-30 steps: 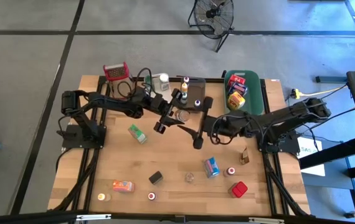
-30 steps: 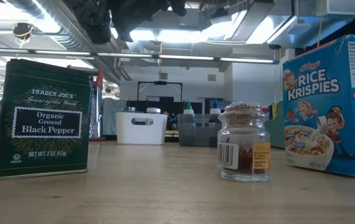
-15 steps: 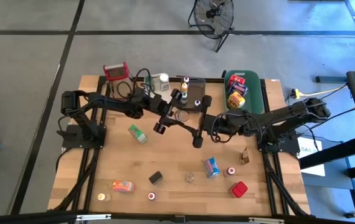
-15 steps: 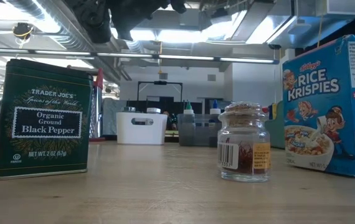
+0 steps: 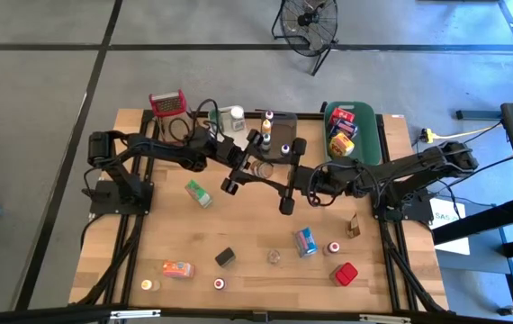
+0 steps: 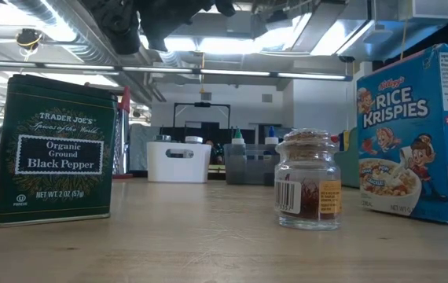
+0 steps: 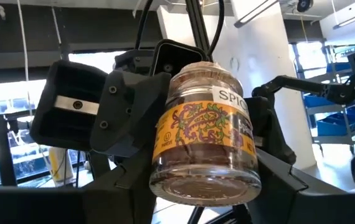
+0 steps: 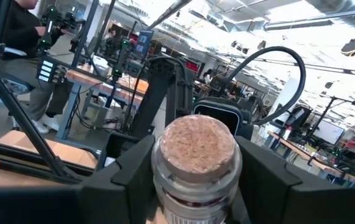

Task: Pick & Place Kitchen Items
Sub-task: Put the transparent seasoning into the white bin

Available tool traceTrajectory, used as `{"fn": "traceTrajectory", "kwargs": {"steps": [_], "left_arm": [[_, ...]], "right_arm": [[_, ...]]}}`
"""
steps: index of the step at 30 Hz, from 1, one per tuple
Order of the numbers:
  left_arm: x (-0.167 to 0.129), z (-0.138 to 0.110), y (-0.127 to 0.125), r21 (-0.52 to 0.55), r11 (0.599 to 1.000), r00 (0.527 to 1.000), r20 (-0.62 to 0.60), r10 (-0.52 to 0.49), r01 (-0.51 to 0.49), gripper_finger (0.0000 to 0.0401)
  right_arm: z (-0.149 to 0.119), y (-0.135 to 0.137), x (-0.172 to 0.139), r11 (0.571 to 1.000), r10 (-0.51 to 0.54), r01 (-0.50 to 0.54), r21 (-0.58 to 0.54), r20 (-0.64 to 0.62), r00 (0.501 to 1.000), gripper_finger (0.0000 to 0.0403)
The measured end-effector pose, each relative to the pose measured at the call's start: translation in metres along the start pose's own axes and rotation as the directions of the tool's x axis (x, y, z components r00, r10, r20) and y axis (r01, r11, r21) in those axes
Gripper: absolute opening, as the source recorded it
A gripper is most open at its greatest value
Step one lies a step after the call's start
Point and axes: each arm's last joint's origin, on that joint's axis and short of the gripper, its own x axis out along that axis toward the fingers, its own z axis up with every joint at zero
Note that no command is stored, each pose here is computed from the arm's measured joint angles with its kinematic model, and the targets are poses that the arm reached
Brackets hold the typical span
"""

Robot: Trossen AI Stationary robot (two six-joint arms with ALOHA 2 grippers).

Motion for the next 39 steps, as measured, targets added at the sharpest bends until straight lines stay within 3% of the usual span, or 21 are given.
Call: {"fn": "traceTrajectory", "kwargs": {"steps": [6, 21, 32, 39], "left_arm": [[0.000, -0.002, 0.000, -0.021, 1.000, 1.000, -0.016, -0.015, 0.015, 0.0197], [-0.008, -0.008, 0.009, -0.228, 0.973, 0.996, -0.084, 0.002, -0.021, 0.0234], [-0.009, -0.013, 0.010, -0.248, 0.968, 0.992, -0.124, 0.006, -0.037, 0.0287], [-0.018, -0.026, 0.018, -0.202, 0.976, 0.968, -0.249, 0.028, -0.080, 0.0290]], "right_arm": [[-0.001, 0.000, 0.000, 1.000, 0.005, -0.005, -0.007, -0.007, 1.000, 0.0186], [-0.003, 0.001, 0.001, 1.000, -0.002, 0.002, -0.016, -0.029, 1.000, 0.0184], [-0.004, 0.003, 0.000, 1.000, -0.011, 0.010, -0.020, -0.046, 0.999, 0.0184], [0.000, 0.012, -0.006, 0.990, -0.134, 0.129, -0.048, -0.112, 0.985, 0.0184]]}}
